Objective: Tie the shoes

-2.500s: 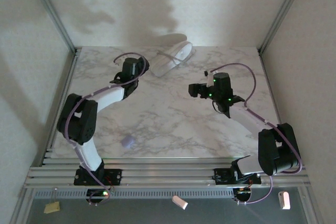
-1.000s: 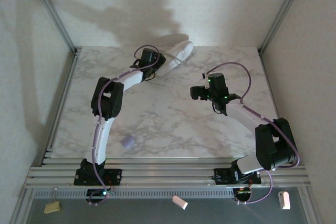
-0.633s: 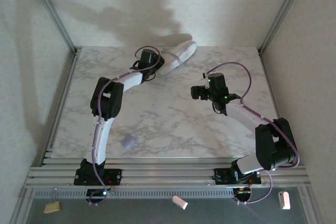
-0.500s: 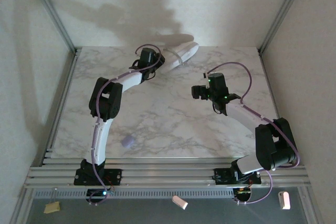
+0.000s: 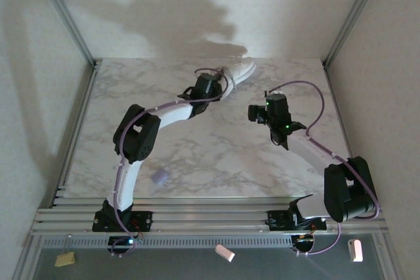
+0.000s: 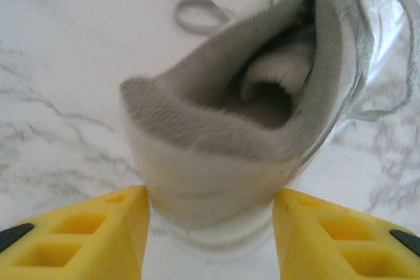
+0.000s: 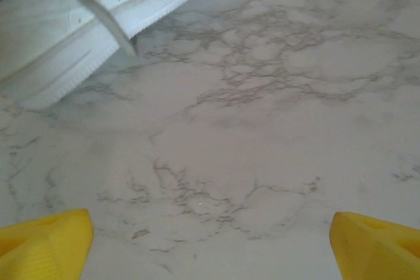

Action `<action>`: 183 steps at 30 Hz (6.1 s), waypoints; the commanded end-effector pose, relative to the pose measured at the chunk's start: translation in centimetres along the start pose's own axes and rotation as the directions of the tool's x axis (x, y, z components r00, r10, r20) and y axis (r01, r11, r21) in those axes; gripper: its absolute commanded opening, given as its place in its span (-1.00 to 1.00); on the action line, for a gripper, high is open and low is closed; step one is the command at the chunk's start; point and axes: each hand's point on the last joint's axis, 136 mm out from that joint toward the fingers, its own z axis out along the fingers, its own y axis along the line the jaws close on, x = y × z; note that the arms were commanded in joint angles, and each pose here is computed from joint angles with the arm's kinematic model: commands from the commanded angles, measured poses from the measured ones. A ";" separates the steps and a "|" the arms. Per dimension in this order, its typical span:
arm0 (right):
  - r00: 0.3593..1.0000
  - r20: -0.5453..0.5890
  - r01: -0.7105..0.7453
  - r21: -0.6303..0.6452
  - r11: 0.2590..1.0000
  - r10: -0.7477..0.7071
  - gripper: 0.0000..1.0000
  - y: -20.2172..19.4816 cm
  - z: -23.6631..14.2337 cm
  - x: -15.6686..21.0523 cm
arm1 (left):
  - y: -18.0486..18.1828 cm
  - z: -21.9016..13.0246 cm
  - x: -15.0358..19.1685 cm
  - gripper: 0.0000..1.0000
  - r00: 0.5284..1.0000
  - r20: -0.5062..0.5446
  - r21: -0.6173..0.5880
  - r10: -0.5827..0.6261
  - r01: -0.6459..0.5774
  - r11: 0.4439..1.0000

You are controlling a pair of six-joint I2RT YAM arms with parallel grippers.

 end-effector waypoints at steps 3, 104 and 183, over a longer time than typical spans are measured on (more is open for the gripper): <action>0.994 0.062 -0.091 0.055 0.994 0.087 0.86 -2.0 -0.7 -0.9 | 0.3 -3.7 -1.9 -0.25 0.992 0.084 -0.072 0.089 -0.083 0.994; 0.998 -0.039 -0.070 -0.496 0.866 0.059 0.83 9.6 -7.3 2.0 | 4.2 -16.4 -3.1 -1.00 0.983 -0.116 -0.170 -0.145 0.124 0.978; 0.980 -0.184 -0.056 -0.616 0.786 -0.075 0.71 11.4 -14.1 5.3 | 7.7 -18.4 10.3 0.25 0.906 -0.396 -0.012 0.153 -0.172 0.985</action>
